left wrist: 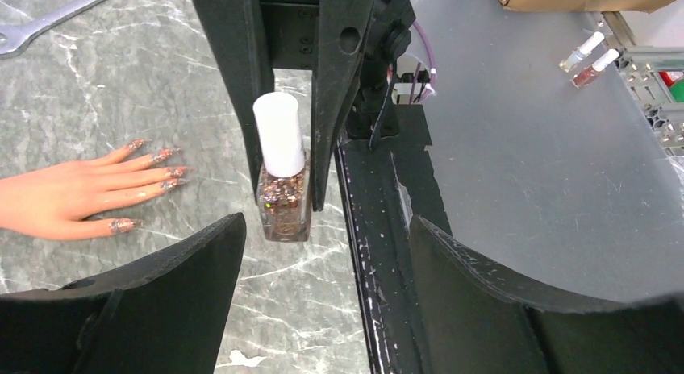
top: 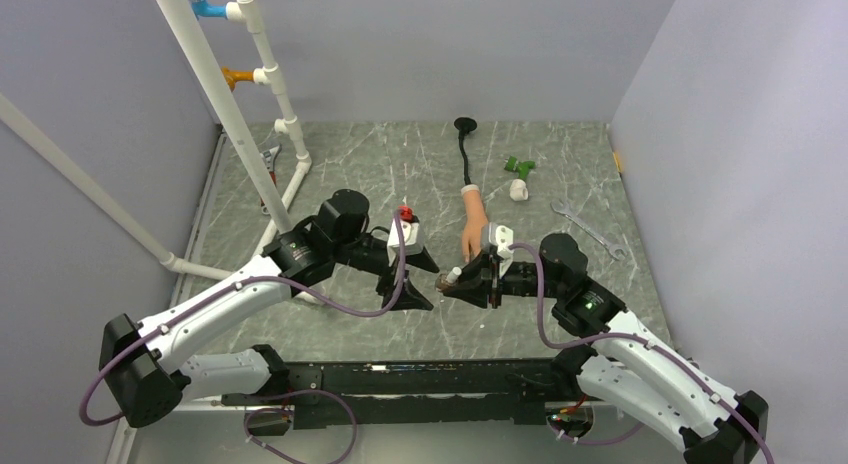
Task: Paint the nails
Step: Pick up the nail polish bottle from the center of the board.
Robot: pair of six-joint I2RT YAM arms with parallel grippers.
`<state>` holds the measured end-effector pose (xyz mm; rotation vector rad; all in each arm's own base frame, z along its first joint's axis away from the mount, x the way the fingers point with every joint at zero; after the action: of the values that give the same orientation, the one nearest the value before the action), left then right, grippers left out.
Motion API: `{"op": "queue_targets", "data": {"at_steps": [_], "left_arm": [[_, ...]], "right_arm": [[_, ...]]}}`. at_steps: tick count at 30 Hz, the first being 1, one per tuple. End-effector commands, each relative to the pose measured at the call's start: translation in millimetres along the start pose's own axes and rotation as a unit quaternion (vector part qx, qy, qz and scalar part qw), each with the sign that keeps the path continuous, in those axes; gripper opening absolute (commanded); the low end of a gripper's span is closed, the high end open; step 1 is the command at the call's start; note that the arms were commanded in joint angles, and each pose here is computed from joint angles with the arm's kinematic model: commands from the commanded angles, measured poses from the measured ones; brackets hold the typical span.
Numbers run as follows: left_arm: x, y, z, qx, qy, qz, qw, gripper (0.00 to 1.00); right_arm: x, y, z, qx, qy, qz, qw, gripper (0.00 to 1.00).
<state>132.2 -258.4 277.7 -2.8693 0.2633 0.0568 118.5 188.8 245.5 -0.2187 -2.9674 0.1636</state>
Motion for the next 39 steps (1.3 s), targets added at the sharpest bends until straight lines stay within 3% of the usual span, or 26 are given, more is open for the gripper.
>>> {"op": "queue_targets", "data": {"at_steps": [1, 5, 11, 15, 24, 31, 39], "left_arm": [[4, 5, -23, -0.027, 0.02, 0.005, 0.999, 0.79], [11, 7, -41, -0.03, 0.016, 0.005, 0.999, 0.78], [25, 8, -62, -0.021, 0.026, -0.022, 0.999, 0.82], [28, 13, -69, -0.021, 0.055, 0.014, 0.998, 0.84], [29, 21, -35, -0.005, 0.048, 0.031, 0.998, 0.67], [18, 14, -39, -0.024, 0.057, 0.032, 0.998, 0.66], [12, 10, -44, -0.029, 0.064, 0.042, 0.997, 0.57]], "right_arm": [[2, -2, -31, -0.007, -0.057, -0.004, 0.998, 0.0], [2, -5, -32, 0.015, -0.071, -0.006, 0.997, 0.0], [5, -10, -39, -0.001, -0.093, -0.004, 0.996, 0.0], [6, -14, -42, -0.01, -0.098, 0.01, 0.995, 0.0], [8, -22, -46, -0.026, -0.104, 0.034, 0.994, 0.0], [6, -19, -46, -0.031, -0.09, 0.04, 0.995, 0.0], [5, -17, -42, -0.026, -0.09, 0.034, 0.995, 0.0]]}}
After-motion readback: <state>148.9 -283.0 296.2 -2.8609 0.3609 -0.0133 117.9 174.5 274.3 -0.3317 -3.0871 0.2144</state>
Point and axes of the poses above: each gripper's point midway between its finger pads, its own y axis out along the fingers, its own x axis along the line the jaws close on, z = x × y, the point moved 7 cm from there along -y, back along the fingers, and after that the axes turned 4 degrees about y, right-handed, at the moved point
